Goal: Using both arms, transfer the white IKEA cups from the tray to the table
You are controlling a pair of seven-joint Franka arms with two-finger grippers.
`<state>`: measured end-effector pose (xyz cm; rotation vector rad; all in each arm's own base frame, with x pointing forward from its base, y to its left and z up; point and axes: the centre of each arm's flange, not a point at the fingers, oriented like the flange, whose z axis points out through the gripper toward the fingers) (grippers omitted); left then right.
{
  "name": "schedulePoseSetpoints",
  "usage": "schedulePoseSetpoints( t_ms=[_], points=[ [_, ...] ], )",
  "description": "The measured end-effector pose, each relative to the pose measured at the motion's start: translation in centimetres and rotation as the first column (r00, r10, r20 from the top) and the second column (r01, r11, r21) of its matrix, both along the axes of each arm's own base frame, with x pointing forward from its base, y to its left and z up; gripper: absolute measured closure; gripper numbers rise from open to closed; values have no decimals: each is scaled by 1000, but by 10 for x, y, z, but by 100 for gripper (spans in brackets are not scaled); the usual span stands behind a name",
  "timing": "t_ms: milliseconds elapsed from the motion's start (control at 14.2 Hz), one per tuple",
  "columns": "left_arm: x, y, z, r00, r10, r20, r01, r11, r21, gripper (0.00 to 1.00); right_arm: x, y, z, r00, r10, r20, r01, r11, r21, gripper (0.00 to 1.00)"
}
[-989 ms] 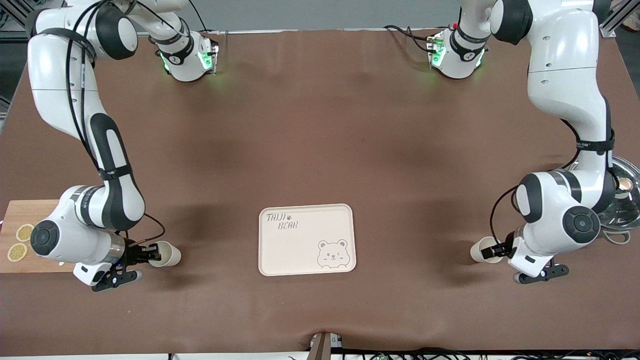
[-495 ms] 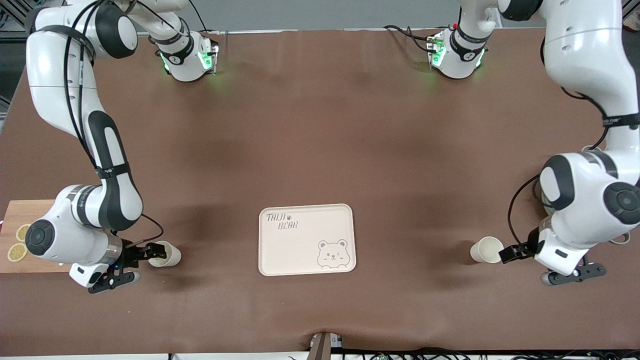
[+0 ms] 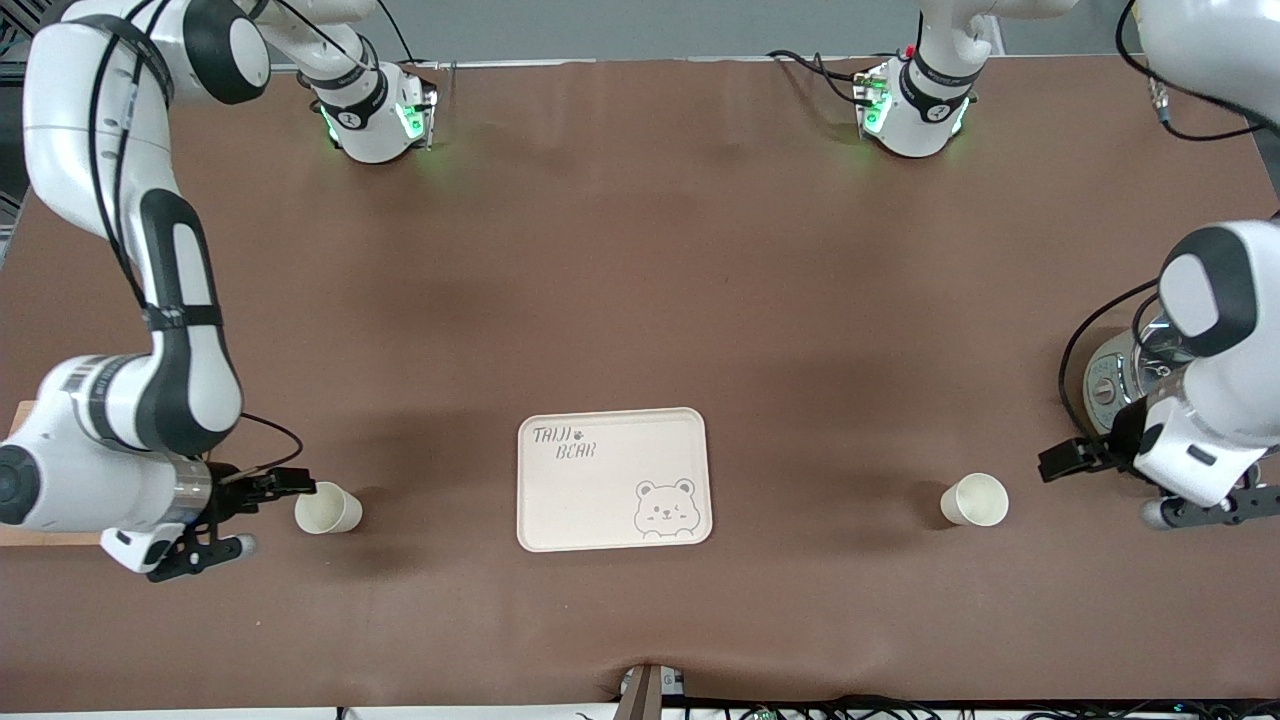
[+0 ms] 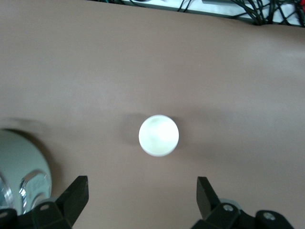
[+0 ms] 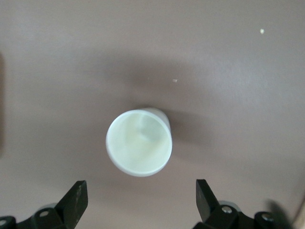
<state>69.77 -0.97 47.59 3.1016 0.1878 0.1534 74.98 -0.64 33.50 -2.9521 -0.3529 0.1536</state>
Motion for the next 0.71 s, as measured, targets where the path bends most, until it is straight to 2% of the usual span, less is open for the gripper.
schedulePoseSetpoints(
  t_ms=[141, 283, 495, 565, 707],
  points=[
    [-15, 1, 30, 1000, -5, -15, 5, 1000, -11, 0, -4, 0, 41, 1000, -14, -11, 14, 1000, -2, 0],
    [-31, 2, 61, 999, -26, -19, 26, 999, -20, 0, -17, -6, 96, 1000, -17, -13, 17, 1000, -15, 0],
    [-49, 2, 96, 999, -40, -7, 40, 999, -31, 0, -54, -9, 180, 994, -94, -50, 92, 995, -41, 0],
    [-56, 2, 107, 999, -42, -3, 42, 999, -34, 0, -68, -8, 210, 991, -120, -51, 117, 992, -50, 0],
    [-66, 3, 124, 999, -45, 4, 45, 998, -40, 0, -94, -13, 263, 989, -145, -12, 144, 985, -92, 0]
  ],
)
